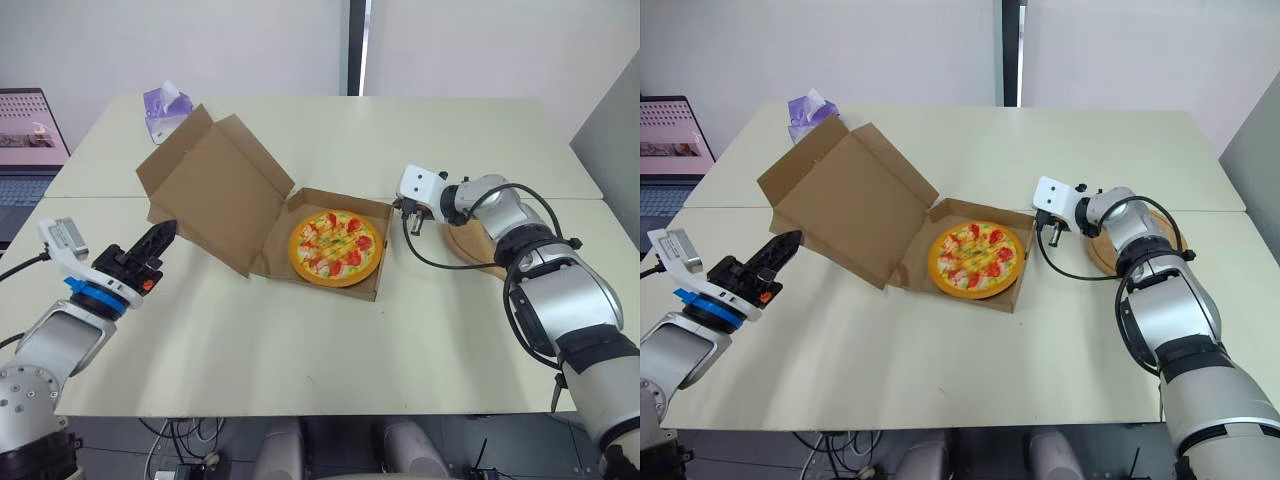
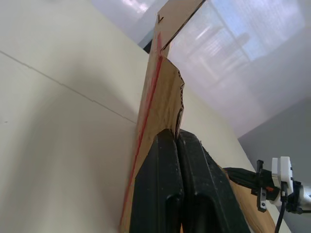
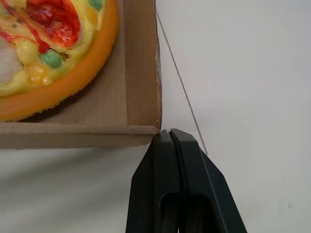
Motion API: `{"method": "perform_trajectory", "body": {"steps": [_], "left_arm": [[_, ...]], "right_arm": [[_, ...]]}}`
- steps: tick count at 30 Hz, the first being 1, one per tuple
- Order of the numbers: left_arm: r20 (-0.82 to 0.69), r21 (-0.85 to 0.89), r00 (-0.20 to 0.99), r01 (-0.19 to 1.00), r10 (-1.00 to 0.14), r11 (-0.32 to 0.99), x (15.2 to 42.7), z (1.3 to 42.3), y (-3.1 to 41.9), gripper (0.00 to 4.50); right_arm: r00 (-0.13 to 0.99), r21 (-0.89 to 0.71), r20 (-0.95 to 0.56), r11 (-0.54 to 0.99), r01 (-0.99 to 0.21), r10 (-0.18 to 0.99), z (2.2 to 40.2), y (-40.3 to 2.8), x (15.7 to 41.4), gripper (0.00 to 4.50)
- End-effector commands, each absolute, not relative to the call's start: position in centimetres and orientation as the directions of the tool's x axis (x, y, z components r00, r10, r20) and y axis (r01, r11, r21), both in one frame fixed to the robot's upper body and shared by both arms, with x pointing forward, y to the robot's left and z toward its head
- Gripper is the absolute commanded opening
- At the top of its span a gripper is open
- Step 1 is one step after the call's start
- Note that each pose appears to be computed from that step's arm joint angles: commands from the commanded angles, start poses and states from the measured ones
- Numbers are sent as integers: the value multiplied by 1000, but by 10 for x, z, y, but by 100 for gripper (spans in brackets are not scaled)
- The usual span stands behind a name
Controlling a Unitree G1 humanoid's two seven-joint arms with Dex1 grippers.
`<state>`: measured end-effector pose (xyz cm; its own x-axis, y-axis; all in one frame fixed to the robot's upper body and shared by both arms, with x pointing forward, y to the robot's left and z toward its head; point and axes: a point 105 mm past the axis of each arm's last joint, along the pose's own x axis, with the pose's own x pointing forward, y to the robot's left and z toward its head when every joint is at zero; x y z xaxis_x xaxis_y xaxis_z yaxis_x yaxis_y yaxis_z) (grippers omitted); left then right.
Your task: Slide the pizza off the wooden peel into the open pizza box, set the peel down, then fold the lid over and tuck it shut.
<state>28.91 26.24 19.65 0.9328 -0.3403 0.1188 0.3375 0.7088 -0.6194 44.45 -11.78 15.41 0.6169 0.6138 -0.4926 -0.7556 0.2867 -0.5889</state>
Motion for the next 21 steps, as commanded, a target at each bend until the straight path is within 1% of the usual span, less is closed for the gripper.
{"method": "perform_trajectory", "body": {"steps": [1,3,7,12,17,21], "left_arm": [[113,-567,917,376,-383,733,295,204,260,0],[108,-545,906,399,-410,737,299,208,258,0],[113,-480,870,471,-480,741,310,224,250,0],[108,-410,821,550,-560,727,325,238,240,0],[88,-381,794,584,-601,717,338,240,241,0],[82,-377,787,592,-611,712,349,239,242,0]], "right_arm": [[550,-563,-479,241,-790,684,156,-107,437,1],[531,-544,-489,235,-806,692,152,-111,433,1],[452,-486,-505,191,-853,735,144,-114,421,1],[386,-439,-474,167,-883,791,139,-108,410,1],[331,-423,-444,131,-897,833,139,-101,395,1],[312,-410,-430,125,-904,847,138,-99,381,1]]}}
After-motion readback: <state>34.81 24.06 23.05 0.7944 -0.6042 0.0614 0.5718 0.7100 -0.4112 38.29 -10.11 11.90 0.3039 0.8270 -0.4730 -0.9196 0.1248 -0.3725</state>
